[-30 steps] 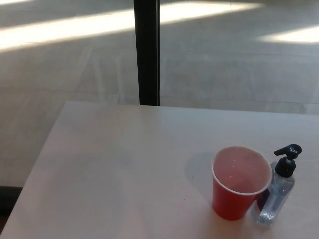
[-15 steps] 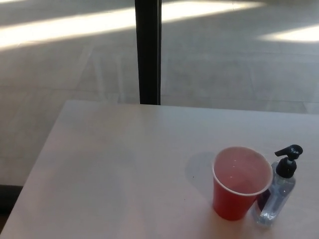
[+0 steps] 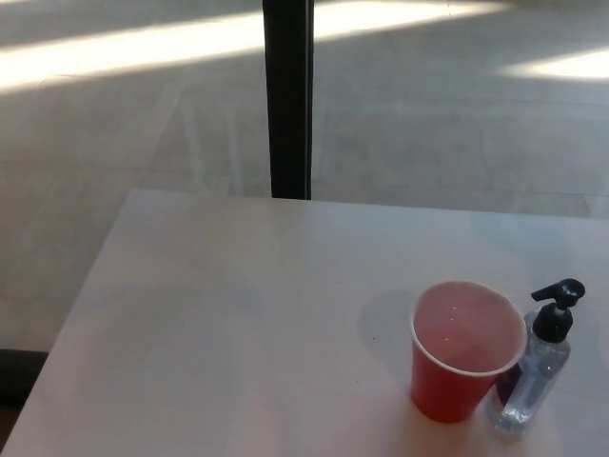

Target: The robot uses its right hand fist to press the hand soap kept in the middle of the table to get liquid hand soap out

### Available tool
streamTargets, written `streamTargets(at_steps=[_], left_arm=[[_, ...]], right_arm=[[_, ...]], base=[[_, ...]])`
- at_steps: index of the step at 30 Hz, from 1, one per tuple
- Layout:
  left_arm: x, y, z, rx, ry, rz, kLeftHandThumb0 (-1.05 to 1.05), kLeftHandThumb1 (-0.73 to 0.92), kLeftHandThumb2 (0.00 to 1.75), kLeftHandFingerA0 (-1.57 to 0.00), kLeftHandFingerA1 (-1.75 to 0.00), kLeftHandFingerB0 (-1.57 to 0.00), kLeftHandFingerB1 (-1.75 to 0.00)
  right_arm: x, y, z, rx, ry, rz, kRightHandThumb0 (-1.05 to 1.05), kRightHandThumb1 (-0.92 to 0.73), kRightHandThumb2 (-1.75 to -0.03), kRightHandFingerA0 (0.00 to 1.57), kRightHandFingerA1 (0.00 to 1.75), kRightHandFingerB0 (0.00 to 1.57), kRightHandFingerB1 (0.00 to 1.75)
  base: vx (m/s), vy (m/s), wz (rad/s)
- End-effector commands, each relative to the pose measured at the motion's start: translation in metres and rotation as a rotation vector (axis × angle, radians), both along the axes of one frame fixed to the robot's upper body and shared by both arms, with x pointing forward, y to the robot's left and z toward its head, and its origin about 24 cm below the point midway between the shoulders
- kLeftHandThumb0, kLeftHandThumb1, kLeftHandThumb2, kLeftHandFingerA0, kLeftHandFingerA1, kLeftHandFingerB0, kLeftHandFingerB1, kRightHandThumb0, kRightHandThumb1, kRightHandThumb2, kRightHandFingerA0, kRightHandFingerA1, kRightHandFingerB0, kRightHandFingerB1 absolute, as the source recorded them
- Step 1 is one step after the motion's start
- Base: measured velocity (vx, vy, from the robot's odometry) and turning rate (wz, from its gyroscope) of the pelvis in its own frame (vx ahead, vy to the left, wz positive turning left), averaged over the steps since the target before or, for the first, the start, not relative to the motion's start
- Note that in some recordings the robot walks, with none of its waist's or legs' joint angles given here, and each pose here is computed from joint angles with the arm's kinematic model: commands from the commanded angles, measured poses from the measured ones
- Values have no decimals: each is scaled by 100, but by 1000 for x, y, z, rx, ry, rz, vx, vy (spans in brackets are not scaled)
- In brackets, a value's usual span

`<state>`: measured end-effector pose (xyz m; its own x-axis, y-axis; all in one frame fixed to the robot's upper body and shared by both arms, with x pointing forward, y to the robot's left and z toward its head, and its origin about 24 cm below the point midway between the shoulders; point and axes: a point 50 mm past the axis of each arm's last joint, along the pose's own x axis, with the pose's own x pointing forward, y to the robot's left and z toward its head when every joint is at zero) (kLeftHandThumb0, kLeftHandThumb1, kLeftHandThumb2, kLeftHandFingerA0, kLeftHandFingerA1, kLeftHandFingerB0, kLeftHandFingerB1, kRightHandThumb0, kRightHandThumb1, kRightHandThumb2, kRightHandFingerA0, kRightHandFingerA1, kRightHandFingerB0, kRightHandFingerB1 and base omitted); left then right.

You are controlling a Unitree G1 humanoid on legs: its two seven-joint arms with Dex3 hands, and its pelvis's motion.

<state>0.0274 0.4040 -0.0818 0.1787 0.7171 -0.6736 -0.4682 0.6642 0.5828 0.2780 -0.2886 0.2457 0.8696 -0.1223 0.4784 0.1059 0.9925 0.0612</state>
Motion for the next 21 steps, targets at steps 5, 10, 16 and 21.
streamTargets(at_steps=[5, 10, 16, 21], left_arm=[[-3, 9, 8, 35, -15, 7, -11, 32, 95, -87, -95, -60, -79], [-3, 8, 7, 33, -19, 11, -12, 32, 95, -83, -93, -58, -78], [-3, 8, 7, 32, -17, 7, -11, 35, 88, -81, -100, -58, -81], [-4, 8, 6, 33, -23, 14, -12, 31, 95, -86, -95, -59, -79]], right_arm=[[-13, 44, -35, 7, 227, 325, -27, -64, -103, 97, 175, 74, 126], [-16, 49, -40, -13, 265, 353, -27, -65, -102, 98, 175, 74, 127], [-21, 62, -48, -18, 319, 395, -26, -63, -106, 101, 175, 77, 127], [-24, 69, -55, -28, 342, 435, -26, -64, -104, 102, 175, 79, 129]], base=[[0, 0, 0], [0, 0, 0], [0, 0, 0], [0, 0, 0]])
